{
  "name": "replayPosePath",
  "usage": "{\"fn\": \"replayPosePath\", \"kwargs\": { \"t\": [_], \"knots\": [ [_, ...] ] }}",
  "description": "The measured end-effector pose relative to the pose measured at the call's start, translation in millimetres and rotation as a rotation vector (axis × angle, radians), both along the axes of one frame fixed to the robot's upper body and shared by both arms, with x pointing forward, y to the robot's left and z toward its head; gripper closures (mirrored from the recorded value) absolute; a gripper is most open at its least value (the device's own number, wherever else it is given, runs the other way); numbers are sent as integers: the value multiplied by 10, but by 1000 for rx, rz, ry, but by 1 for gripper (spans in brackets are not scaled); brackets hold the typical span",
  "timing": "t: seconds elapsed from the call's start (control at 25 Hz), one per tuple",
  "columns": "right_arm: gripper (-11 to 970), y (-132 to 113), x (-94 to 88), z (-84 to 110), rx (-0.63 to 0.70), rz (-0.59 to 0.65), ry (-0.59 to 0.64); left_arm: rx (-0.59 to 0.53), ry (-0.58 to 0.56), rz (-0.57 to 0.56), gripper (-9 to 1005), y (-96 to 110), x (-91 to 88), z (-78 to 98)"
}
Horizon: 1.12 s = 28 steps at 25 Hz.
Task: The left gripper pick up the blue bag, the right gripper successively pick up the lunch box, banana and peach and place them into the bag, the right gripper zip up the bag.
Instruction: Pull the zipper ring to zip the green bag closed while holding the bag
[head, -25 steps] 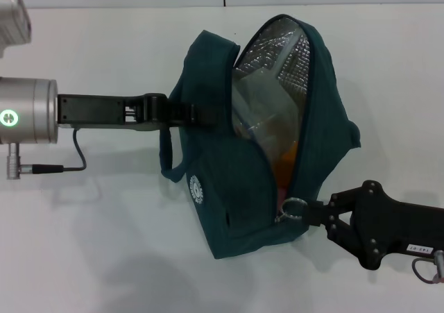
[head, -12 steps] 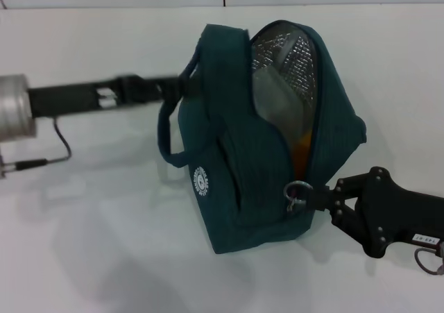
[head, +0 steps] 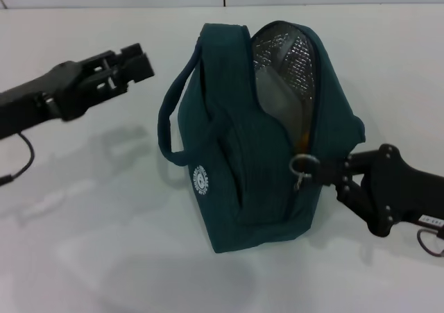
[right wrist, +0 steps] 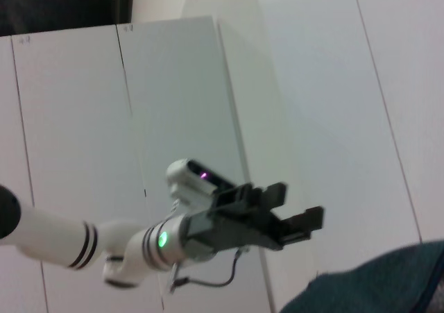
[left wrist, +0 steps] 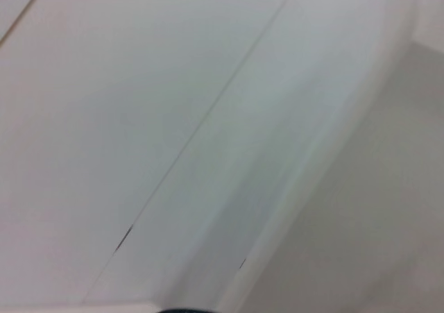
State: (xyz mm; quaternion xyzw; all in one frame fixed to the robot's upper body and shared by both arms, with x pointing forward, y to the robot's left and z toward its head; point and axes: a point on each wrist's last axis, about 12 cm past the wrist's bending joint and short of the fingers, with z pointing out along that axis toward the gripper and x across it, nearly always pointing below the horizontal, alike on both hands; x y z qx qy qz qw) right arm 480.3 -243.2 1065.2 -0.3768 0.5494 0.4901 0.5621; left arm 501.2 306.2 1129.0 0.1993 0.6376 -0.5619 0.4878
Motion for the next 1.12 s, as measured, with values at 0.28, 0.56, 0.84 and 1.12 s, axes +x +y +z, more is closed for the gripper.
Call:
{"fn": "replayPosePath", "kwargs": {
  "t": [0.28,0.56,0.84,1.12],
  "knots": [
    [951,12,92,123,60,-28,-68,28,-230,42,345,-36,-216,-257],
    [951,106,302,317,122,-42,-136,58,-380,104,232,-106,-441,-509],
    [952,190,470,434,150,-66,-160,77,-450,157,101,-178,-587,-666],
    [952,477,641,569,115,37,-193,91,-456,196,102,-243,-663,-776]
  ]
}}
